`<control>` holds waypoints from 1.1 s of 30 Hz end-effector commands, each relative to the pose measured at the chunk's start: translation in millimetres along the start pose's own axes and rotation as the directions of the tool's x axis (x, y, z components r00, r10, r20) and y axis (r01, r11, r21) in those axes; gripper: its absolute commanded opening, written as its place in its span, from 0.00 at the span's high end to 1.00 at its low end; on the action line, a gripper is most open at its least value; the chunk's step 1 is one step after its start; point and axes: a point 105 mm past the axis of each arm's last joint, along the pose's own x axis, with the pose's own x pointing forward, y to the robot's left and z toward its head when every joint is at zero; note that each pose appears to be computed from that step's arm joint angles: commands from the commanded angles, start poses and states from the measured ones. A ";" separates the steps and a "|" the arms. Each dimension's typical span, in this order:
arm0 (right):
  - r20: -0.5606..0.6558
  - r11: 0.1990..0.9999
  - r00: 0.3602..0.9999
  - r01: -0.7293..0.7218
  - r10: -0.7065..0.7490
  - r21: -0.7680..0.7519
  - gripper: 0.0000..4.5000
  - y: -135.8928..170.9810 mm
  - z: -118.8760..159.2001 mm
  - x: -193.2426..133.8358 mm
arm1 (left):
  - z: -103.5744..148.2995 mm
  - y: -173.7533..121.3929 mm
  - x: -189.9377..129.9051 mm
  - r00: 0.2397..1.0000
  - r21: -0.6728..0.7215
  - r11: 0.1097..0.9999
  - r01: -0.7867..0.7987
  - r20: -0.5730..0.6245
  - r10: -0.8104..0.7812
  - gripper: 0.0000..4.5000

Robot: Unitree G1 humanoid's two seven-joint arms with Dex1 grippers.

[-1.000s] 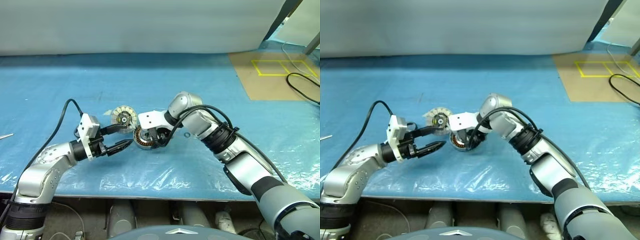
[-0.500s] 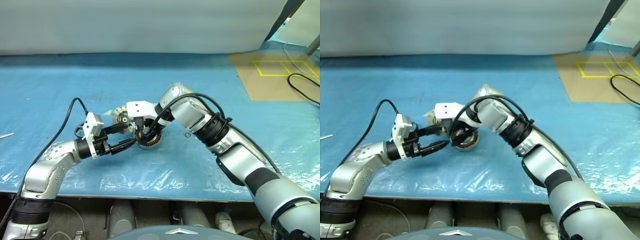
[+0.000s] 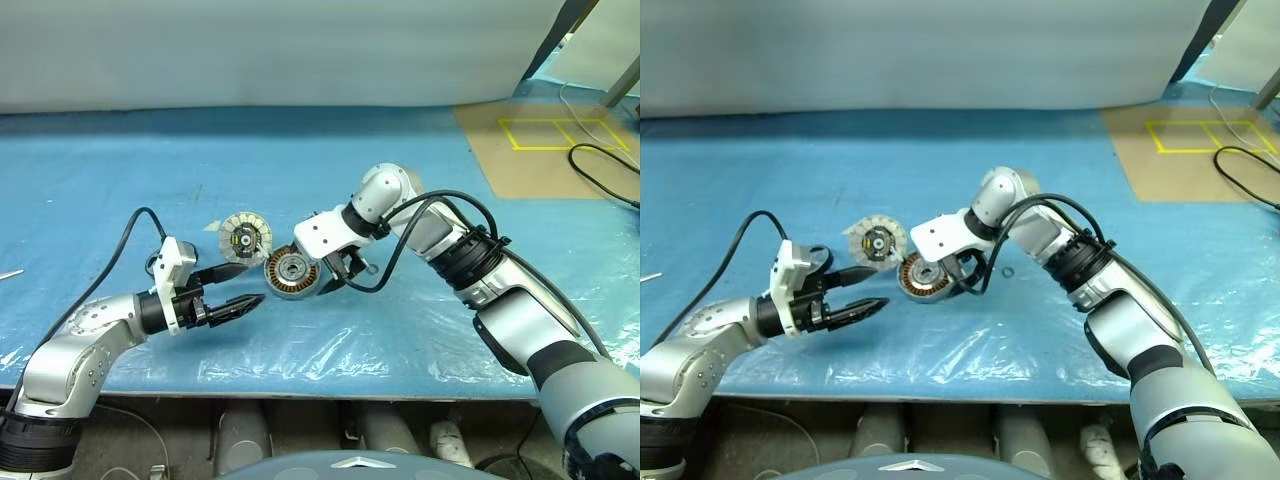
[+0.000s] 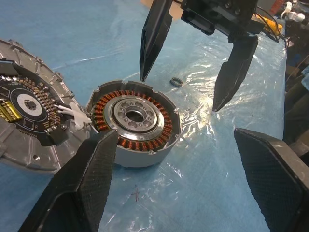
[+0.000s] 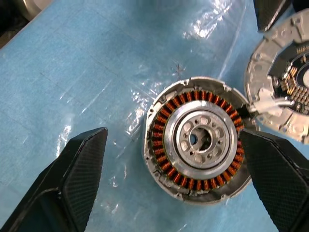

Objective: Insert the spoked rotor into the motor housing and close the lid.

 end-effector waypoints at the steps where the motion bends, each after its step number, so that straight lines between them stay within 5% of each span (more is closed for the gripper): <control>1: -0.019 0.993 1.000 -0.002 0.000 -0.120 0.01 -4.4 3.9 -0.9 | 8.1 -4.4 -0.2 1.000 0.034 0.999 0.004 0.020 -0.005 0.10; 10: -0.112 0.959 0.993 -0.066 0.036 -0.275 0.01 7.3 -16.3 10.4 | 5.9 -4.1 0.6 1.000 0.026 1.000 -0.013 0.018 0.012 0.10; 33: -0.144 0.962 0.989 -0.076 0.039 -0.262 0.01 4.1 -30.3 31.6 | 2.4 -7.3 4.8 1.000 0.021 1.000 -0.020 0.025 0.020 0.10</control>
